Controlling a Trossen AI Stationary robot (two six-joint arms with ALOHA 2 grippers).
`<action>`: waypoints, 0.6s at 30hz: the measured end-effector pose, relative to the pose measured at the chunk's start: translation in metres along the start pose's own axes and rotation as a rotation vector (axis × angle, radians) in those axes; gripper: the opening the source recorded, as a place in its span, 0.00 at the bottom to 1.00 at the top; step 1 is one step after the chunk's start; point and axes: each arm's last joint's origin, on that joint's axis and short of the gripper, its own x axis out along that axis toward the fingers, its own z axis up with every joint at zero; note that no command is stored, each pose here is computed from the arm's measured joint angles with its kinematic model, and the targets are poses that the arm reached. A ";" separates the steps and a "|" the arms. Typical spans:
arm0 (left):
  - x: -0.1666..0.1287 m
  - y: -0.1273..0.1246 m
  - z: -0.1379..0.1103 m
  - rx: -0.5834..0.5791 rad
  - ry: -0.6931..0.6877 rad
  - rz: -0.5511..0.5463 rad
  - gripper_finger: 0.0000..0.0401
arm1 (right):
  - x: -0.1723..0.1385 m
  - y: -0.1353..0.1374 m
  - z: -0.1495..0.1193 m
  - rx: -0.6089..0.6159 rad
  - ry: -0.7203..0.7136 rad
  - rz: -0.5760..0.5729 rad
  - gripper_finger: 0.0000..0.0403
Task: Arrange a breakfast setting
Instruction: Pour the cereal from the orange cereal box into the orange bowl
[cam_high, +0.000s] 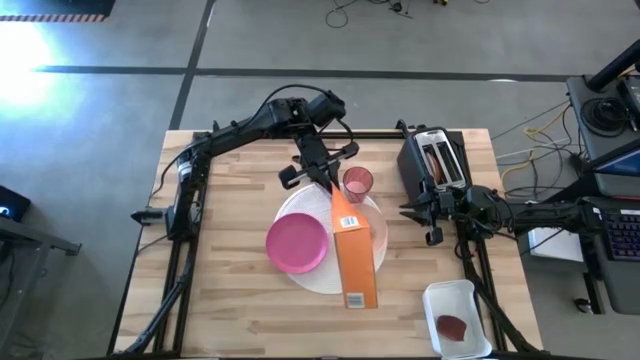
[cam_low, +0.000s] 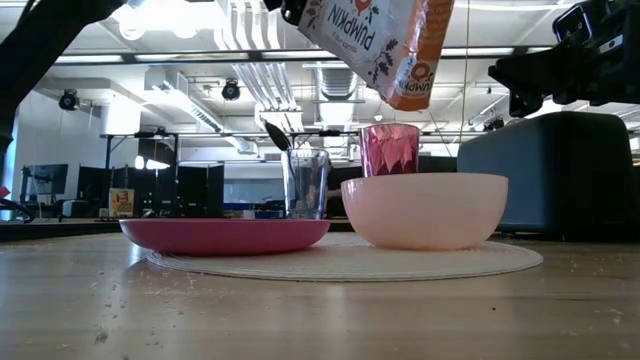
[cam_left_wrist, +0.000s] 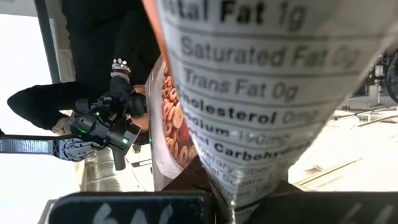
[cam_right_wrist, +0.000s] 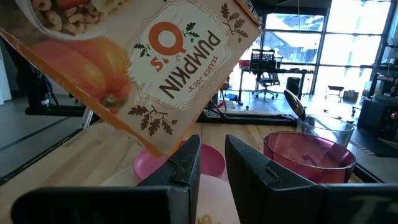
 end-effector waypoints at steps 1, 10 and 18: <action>0.000 0.000 0.000 -0.010 0.000 0.000 0.00 | 0.000 0.000 0.000 0.000 0.000 0.000 0.16; 0.000 0.001 0.000 -0.075 -0.002 0.002 0.00 | 0.000 0.000 0.000 0.000 0.000 0.000 0.16; 0.000 0.000 0.001 -0.087 -0.023 -0.017 0.00 | 0.000 0.000 0.000 0.000 0.000 0.000 0.16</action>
